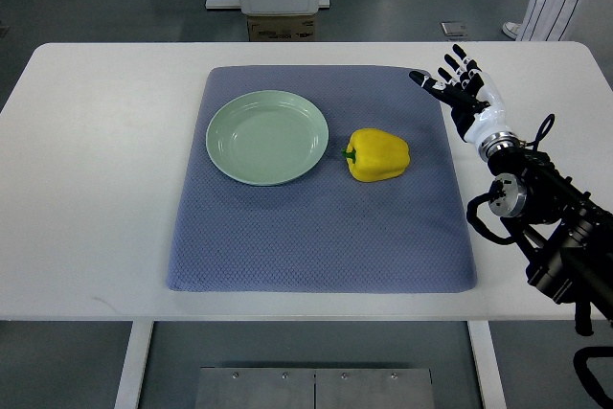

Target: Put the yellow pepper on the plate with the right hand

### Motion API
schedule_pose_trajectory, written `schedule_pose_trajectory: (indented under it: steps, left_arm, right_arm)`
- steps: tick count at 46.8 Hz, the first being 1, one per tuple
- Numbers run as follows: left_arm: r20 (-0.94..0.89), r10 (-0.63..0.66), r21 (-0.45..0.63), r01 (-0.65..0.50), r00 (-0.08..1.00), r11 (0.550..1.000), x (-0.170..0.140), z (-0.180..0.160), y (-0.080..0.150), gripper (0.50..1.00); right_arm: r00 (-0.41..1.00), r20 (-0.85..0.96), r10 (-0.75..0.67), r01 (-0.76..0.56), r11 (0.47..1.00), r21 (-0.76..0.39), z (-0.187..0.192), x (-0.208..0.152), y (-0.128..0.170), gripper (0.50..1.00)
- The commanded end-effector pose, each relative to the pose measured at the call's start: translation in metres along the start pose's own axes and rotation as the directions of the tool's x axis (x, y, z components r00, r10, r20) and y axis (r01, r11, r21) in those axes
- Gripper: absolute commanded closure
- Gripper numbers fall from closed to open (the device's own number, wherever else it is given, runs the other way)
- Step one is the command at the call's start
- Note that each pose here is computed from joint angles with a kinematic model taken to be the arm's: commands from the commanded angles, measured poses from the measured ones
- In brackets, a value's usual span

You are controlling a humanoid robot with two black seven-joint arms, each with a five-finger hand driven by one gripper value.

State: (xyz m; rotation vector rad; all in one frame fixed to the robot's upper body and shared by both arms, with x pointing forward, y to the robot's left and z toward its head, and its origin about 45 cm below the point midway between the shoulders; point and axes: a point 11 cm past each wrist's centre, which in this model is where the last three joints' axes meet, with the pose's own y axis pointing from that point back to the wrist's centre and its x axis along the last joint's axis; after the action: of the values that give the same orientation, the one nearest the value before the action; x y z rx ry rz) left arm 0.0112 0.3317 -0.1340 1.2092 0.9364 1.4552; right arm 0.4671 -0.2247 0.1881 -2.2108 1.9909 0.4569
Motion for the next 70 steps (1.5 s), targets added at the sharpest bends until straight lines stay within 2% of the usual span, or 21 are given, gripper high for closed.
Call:
schedule_pose_trajectory:
  steps: [1, 29, 46, 62, 70]
  left_arm:
    - [0.0, -0.001, 0.0, 0.001, 1.0, 1.0, 0.0, 0.0, 0.0, 0.5]
    - [0.0, 0.001, 0.0, -0.001, 1.0, 1.0, 0.0, 0.0, 0.0, 0.5]
    - [0.0, 0.001, 0.0, -0.001, 1.0, 1.0, 0.0, 0.0, 0.0, 0.5]
    - [0.0, -0.001, 0.0, 0.001, 1.0, 1.0, 0.0, 0.0, 0.0, 0.5]
    - [0.0, -0.001, 0.0, 0.001, 1.0, 1.0, 0.0, 0.0, 0.0, 0.5]
  right_arm:
    - [1.0, -0.001, 0.0, 0.0, 1.0, 0.002, -0.001, 0.0, -0.001, 0.5]
    - [1.0, -0.005, 0.002, -0.002, 1.0, 0.009, -0.005, 0.002, -0.002, 0.5]
    - [0.999, -0.032, -0.025, 0.026, 0.999, 0.037, -0.021, 0.001, -0.004, 0.5]
    - [0.964, -0.218, -0.15, 0.166, 0.984, 0.058, -0.038, -0.005, 0.0, 0.502]
    - [0.877, -0.409, -0.253, 0.298, 0.954, 0.048, -0.042, -0.025, 0.006, 0.505]
